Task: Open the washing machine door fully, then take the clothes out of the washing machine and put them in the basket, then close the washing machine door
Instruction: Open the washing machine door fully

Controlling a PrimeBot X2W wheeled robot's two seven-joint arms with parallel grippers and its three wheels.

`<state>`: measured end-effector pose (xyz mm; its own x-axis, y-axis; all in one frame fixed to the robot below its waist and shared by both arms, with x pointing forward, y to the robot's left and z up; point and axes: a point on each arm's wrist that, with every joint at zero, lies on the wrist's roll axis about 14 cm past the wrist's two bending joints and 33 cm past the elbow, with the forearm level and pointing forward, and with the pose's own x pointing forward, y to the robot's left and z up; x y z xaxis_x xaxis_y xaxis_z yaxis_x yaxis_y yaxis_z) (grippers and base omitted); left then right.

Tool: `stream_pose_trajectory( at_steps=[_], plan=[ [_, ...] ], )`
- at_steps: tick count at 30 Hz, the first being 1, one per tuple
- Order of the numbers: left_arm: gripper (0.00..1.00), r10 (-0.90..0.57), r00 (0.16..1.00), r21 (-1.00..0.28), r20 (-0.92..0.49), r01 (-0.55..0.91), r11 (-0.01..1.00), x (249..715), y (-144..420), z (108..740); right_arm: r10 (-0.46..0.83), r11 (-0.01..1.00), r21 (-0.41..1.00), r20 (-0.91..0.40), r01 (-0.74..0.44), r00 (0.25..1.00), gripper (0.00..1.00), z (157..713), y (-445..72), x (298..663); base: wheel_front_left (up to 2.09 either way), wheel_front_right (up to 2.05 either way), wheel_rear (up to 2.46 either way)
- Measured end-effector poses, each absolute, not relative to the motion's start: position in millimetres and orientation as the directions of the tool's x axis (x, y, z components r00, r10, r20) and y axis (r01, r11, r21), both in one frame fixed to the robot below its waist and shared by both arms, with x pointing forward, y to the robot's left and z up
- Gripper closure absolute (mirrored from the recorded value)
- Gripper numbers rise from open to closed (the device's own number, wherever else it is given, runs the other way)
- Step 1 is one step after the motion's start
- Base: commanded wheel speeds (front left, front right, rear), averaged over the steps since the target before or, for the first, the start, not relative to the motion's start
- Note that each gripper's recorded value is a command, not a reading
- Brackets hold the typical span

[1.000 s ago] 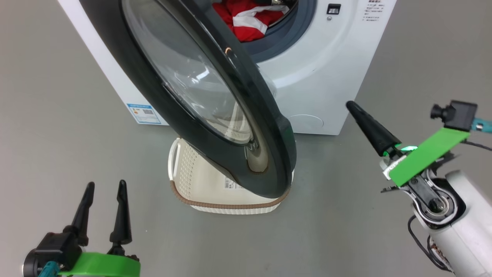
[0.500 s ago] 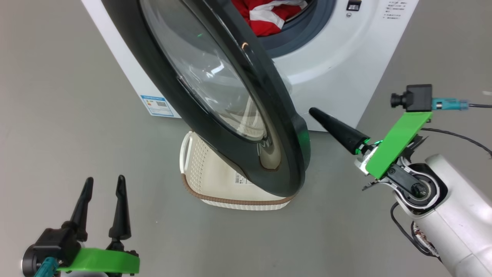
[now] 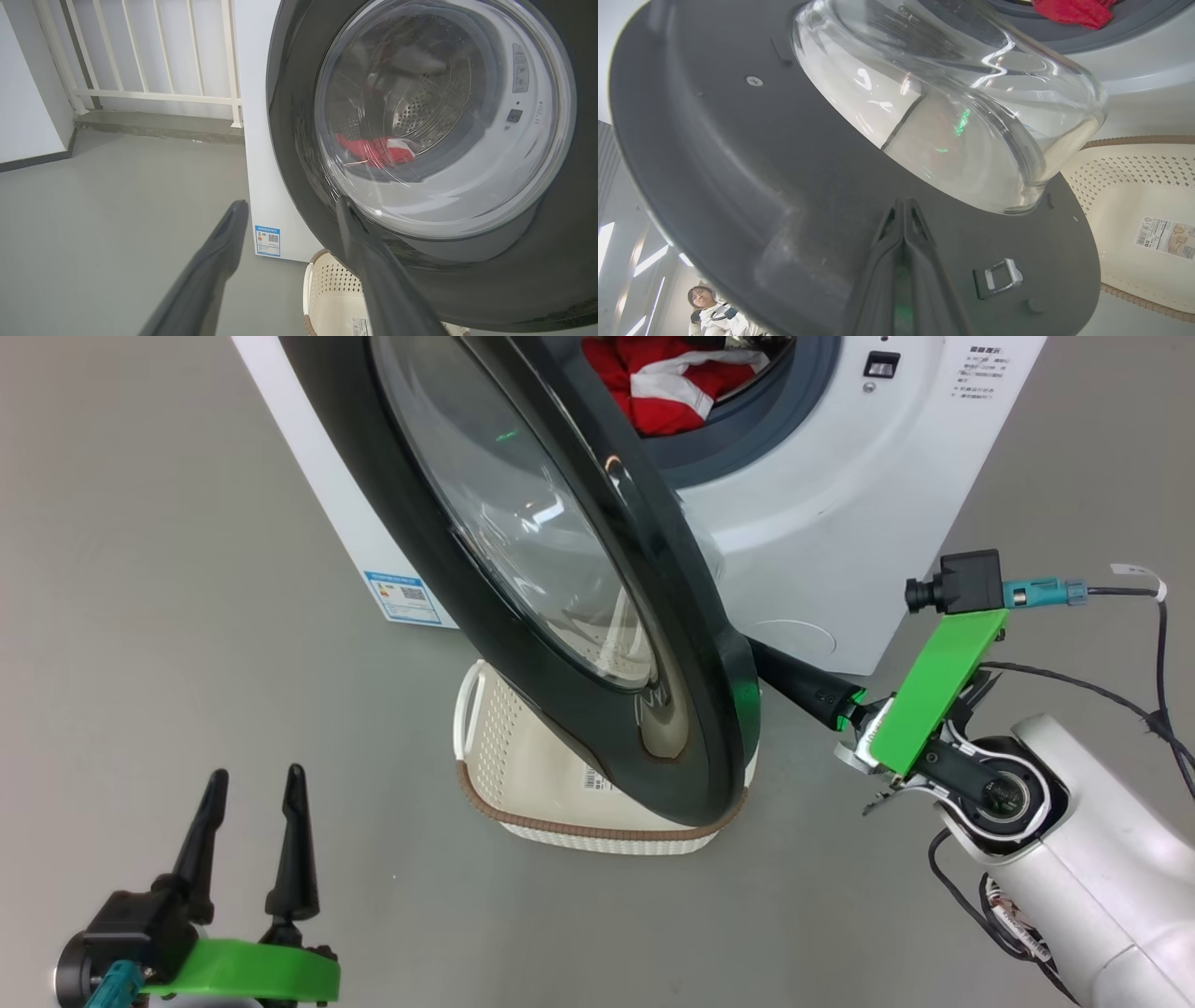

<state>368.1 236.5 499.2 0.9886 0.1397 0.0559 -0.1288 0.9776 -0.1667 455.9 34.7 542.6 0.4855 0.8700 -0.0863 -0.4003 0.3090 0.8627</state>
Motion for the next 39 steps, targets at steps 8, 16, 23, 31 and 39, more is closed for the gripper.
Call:
stream_pose_trajectory(
  at_steps=[8,16,23,31,39],
  plan=[
    [0.0,0.152,0.986,-0.166,0.061,-0.141,0.976,364,240,501,0.903,0.275,0.881,-0.1,-0.384,0.419,1.0,542,46,446,0.0,0.0,0.0],
    [0.0,0.185,0.98,-0.164,0.067,-0.172,0.971,353,250,504,0.932,0.242,0.883,-0.097,-0.401,0.349,1.0,546,66,434,0.0,0.0,0.0],
    [0.0,0.22,0.972,-0.163,0.077,-0.205,0.965,342,261,509,0.956,0.2,0.893,-0.088,-0.404,0.279,1.0,548,87,417,0.0,0.0,0.0],
    [0.0,0.258,0.962,-0.161,0.086,-0.242,0.957,329,272,512,0.976,0.154,0.898,-0.074,-0.411,0.205,1.0,551,107,398,0.0,0.0,0.0],
    [0.0,0.306,0.949,-0.163,0.076,-0.291,0.943,308,284,510,0.989,0.105,0.905,-0.051,-0.412,0.14,1.0,557,130,381,0.0,0.0,0.0]
  ],
)
